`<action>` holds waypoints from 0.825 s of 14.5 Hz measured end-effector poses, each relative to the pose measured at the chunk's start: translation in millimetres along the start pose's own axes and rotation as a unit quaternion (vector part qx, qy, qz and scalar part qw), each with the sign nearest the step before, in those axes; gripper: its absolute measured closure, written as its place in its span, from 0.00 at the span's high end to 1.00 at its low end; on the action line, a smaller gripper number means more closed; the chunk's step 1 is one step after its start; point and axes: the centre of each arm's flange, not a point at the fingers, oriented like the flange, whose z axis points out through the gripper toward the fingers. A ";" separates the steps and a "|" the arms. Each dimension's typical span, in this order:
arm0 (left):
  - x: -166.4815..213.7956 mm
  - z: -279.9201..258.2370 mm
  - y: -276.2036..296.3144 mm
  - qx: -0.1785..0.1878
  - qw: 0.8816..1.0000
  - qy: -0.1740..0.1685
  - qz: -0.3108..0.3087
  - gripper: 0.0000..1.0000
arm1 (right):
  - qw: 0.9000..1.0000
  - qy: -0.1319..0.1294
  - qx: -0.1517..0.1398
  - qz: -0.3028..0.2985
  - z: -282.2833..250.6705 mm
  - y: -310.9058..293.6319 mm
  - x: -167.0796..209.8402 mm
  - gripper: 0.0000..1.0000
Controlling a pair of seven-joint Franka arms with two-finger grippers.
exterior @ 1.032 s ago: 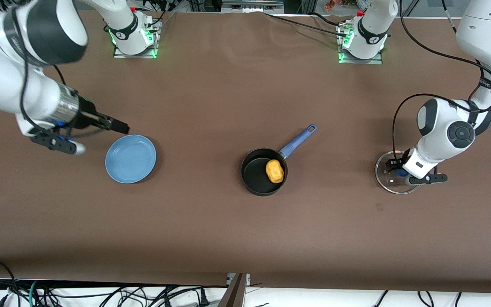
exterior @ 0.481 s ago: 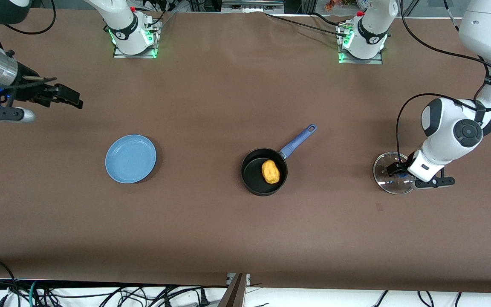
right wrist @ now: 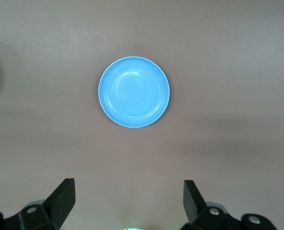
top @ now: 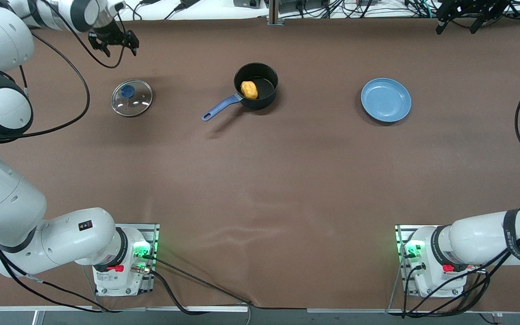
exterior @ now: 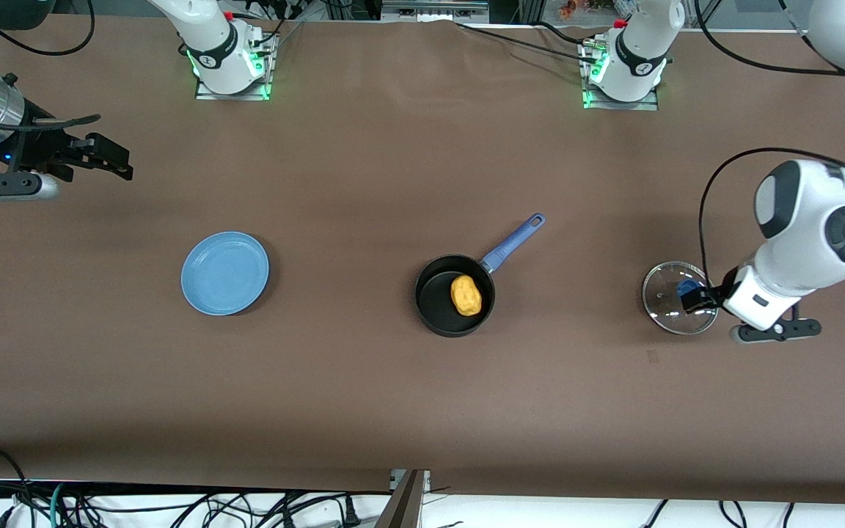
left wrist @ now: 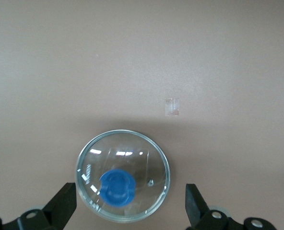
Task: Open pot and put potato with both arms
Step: 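Open the left gripper off the lid and draw it back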
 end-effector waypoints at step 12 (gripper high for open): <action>-9.8 -181.2 -14.9 -0.027 0.998 -0.042 -0.037 1.00 | 0.999 0.030 0.000 -0.022 -27.1 -22.1 -3.5 1.00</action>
